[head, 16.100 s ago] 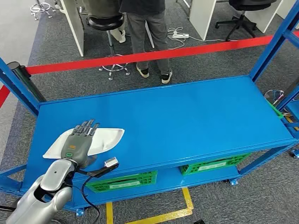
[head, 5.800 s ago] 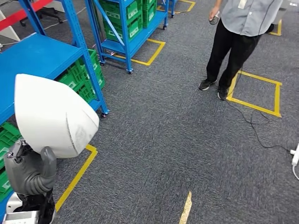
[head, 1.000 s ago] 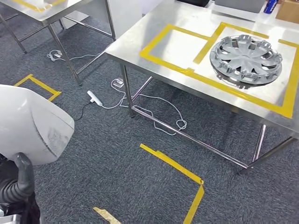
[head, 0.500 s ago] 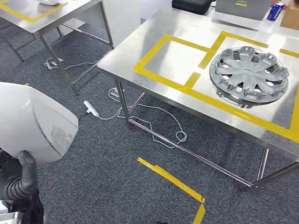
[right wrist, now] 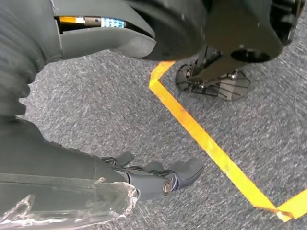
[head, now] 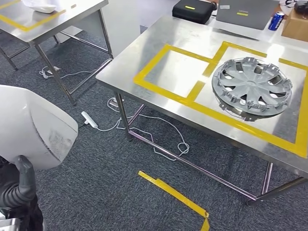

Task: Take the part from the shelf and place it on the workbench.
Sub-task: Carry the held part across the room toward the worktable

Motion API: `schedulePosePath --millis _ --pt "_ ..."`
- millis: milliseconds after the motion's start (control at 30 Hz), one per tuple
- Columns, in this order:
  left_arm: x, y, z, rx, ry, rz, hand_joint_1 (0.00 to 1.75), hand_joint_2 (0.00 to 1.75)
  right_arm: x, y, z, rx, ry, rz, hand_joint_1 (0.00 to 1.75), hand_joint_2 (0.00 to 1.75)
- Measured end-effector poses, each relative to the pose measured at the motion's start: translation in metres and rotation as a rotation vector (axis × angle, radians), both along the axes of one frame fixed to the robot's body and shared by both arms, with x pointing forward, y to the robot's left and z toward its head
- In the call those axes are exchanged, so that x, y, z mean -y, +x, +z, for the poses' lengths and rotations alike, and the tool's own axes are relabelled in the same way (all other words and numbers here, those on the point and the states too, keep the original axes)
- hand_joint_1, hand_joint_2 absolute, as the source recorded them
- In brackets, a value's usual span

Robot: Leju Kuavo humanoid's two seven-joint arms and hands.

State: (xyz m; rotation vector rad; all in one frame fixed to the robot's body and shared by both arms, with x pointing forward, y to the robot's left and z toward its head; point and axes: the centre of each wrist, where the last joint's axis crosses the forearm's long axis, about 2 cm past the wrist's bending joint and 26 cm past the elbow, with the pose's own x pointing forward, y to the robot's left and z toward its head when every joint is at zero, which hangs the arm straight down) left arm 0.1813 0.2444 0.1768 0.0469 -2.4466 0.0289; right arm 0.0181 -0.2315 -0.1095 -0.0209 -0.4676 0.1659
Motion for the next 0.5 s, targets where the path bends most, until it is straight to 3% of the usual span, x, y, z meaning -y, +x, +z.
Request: schedulePosePath --millis 500 --pt "0.0005 -0.0003 -0.0001 -0.001 -0.003 0.001 1.75 1.75 0.0024 0.0010 -0.0002 0.010 -0.003 -0.006 0.00 1.75"
